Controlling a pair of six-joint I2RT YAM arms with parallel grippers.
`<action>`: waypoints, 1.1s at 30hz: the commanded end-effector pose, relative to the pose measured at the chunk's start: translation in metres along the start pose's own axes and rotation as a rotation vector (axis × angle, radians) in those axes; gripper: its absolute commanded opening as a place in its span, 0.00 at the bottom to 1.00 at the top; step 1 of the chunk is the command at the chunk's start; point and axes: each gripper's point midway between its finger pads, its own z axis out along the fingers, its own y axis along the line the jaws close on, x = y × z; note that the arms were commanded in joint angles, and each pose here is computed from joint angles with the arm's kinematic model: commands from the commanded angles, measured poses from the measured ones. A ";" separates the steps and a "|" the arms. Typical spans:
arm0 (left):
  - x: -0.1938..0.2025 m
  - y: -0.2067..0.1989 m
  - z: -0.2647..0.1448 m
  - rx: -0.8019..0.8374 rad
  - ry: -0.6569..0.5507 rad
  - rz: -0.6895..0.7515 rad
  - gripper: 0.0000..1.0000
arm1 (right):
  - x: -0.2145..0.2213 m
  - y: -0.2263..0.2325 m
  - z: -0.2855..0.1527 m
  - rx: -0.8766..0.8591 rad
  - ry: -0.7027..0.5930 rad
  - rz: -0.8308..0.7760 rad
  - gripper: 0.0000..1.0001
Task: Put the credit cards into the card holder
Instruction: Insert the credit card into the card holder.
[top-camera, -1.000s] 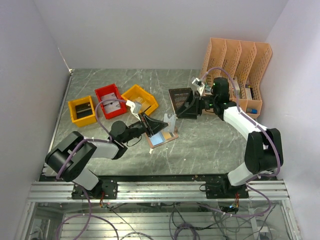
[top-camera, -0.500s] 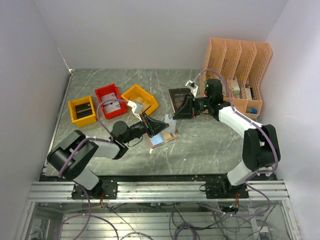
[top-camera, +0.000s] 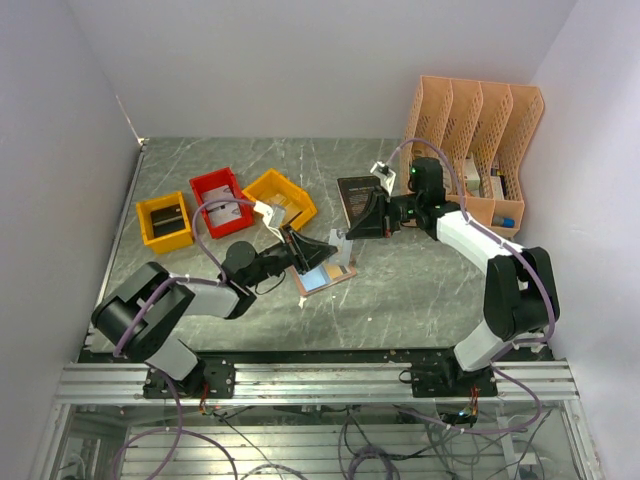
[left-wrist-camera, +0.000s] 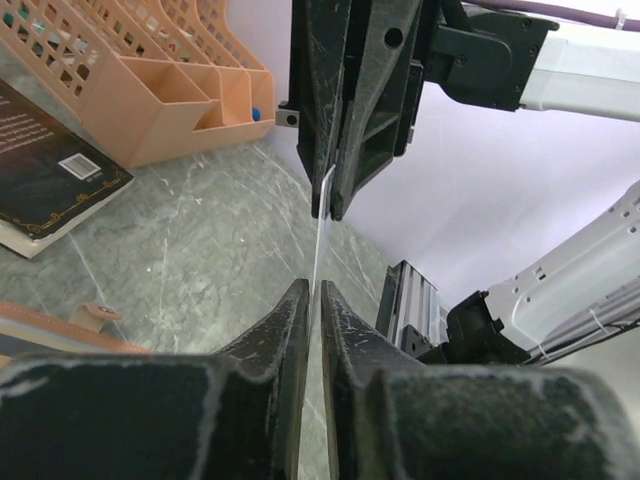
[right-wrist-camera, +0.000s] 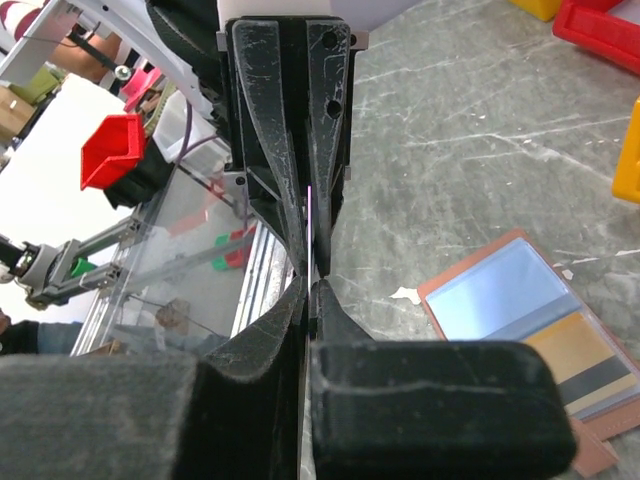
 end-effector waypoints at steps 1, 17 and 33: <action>-0.016 0.001 -0.001 -0.047 -0.056 0.063 0.24 | -0.002 -0.003 0.001 0.004 0.006 -0.020 0.00; 0.005 0.063 -0.096 -0.601 0.060 0.046 0.82 | 0.037 -0.073 -0.002 0.241 0.120 0.140 0.00; 0.050 0.099 -0.113 -0.778 0.160 -0.141 0.68 | 0.071 -0.109 0.012 0.228 0.215 0.284 0.00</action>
